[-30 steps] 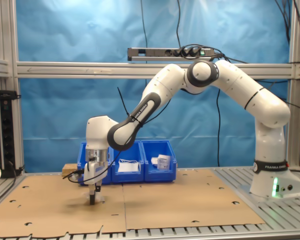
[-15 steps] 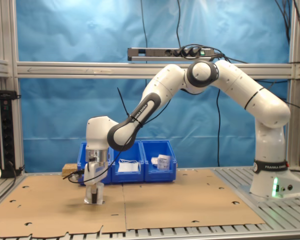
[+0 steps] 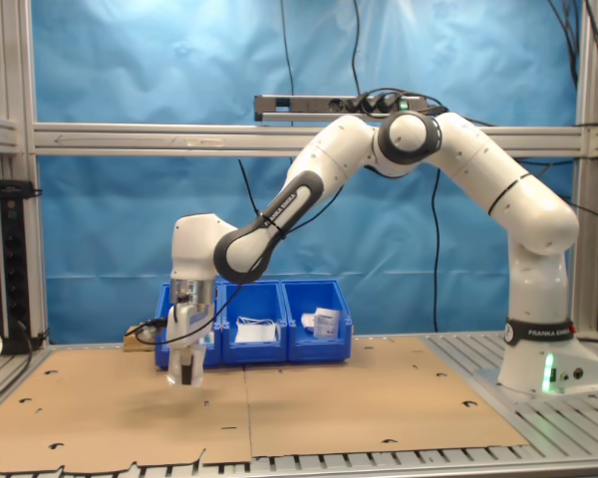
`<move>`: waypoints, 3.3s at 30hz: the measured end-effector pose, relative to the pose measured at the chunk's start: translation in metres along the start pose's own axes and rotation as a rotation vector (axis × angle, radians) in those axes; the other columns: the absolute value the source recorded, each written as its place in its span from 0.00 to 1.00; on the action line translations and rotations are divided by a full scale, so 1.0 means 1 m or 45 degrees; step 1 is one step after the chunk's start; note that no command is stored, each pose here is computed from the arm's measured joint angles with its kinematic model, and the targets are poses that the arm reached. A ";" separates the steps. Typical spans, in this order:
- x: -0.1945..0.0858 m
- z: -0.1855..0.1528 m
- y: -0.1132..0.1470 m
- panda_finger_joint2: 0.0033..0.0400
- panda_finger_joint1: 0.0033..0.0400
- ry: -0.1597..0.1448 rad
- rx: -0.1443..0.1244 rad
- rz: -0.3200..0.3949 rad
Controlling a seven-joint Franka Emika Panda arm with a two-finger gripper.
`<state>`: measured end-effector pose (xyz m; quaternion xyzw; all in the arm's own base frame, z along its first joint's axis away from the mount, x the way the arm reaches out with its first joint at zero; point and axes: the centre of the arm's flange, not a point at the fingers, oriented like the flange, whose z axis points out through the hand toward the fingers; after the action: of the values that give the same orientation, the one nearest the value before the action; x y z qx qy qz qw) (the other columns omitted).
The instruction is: Pick and place sorting task of medical equipment.
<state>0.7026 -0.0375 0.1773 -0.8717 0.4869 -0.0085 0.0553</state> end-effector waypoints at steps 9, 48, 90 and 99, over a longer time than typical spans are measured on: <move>0.009 -0.064 0.017 0.07 0.07 0.070 -0.057 0.012; 0.035 -0.177 0.275 0.07 0.07 0.126 -0.329 0.434; 0.041 -0.164 0.313 0.07 0.07 0.092 -0.354 0.517; 0.040 -0.162 0.314 0.07 0.07 0.091 -0.354 0.516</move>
<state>0.4464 -0.2484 0.3042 -0.7546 0.6499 0.0388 -0.0820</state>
